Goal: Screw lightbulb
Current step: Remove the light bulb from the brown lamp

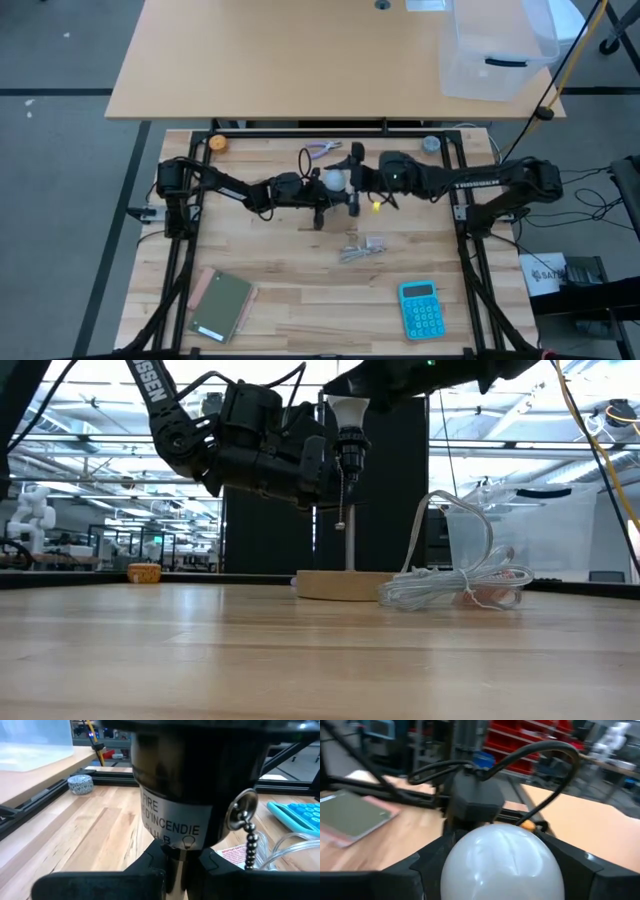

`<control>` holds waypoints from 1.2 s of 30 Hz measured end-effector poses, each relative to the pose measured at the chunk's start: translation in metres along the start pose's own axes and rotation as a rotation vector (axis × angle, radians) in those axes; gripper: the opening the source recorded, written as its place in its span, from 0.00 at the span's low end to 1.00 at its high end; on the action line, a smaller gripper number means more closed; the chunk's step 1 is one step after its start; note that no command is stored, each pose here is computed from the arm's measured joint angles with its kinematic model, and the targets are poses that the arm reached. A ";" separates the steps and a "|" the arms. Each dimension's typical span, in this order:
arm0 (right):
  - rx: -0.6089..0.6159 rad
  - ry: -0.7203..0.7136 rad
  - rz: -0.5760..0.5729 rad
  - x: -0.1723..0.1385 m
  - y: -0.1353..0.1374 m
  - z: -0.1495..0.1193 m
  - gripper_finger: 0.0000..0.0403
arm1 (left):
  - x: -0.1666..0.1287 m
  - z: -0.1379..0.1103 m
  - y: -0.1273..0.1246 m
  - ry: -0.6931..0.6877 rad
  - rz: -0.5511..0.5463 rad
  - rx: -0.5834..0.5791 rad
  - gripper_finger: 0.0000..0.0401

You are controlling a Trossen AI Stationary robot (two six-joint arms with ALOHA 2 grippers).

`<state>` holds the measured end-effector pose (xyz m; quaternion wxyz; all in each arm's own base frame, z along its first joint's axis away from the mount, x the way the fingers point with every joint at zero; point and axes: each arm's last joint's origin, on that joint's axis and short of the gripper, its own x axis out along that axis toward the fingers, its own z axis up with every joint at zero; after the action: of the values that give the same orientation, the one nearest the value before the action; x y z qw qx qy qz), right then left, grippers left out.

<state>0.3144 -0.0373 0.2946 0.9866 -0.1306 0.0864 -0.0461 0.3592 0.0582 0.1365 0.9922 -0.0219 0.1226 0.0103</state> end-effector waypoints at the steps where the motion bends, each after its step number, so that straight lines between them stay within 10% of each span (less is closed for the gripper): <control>1: -0.007 -0.002 0.027 -0.001 -0.004 -0.001 0.66 | 0.000 0.000 0.000 -0.001 -0.007 0.000 0.08; 15: -0.029 -0.134 0.334 -0.008 -0.036 -0.007 0.66 | 0.000 0.001 -0.004 -0.010 -0.131 0.038 0.08; 36: 0.107 -0.211 0.308 -0.016 -0.023 0.016 0.84 | -0.001 -0.001 -0.002 0.006 -0.151 0.027 0.08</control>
<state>0.3002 -0.0531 0.3184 0.9911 -0.0674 -0.0009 0.1146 0.3581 0.0564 0.1358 0.9900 -0.0176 0.1235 -0.0663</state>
